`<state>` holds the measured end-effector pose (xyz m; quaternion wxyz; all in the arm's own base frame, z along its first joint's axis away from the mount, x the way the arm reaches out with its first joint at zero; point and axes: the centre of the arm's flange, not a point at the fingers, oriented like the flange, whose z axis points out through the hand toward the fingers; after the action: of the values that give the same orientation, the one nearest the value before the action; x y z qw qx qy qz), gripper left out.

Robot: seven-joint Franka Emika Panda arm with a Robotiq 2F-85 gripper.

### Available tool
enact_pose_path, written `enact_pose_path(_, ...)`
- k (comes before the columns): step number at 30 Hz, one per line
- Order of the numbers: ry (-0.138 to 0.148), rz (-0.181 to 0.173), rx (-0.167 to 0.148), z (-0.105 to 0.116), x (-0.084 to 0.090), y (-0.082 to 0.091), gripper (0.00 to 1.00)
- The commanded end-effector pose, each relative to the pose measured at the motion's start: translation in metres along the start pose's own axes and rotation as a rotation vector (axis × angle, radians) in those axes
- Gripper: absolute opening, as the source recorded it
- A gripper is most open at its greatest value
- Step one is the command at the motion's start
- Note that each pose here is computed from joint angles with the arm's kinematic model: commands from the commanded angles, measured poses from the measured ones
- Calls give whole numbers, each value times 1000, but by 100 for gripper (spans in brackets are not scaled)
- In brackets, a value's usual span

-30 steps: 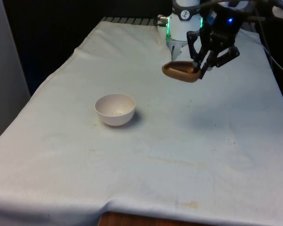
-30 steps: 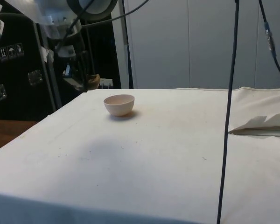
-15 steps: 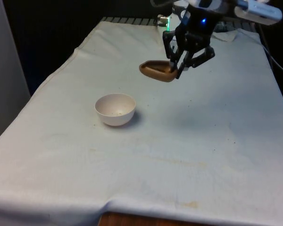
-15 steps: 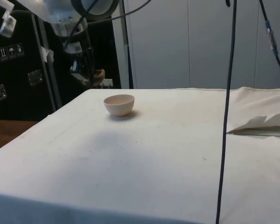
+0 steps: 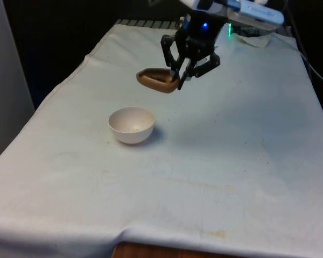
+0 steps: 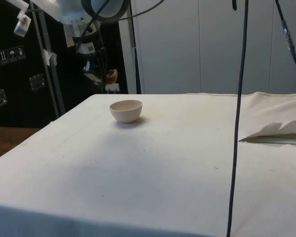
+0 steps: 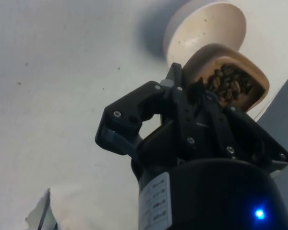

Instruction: Pour the coffee beans from the cup into the bowl.

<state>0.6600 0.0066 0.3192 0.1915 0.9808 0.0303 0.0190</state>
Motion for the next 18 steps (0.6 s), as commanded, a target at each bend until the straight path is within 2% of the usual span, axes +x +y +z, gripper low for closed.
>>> enact_pose_path(1,5,-2,11,3,0,6,3)
enact_pose_path(7,0,3,8,13,0,30,3)
enact_pose_path(9,-5,6,-2,13,-1,30,3)
enact_pose_path(10,-1,4,11,17,0,35,3)
enact_pose_path(18,-8,10,37,31,-3,59,3)
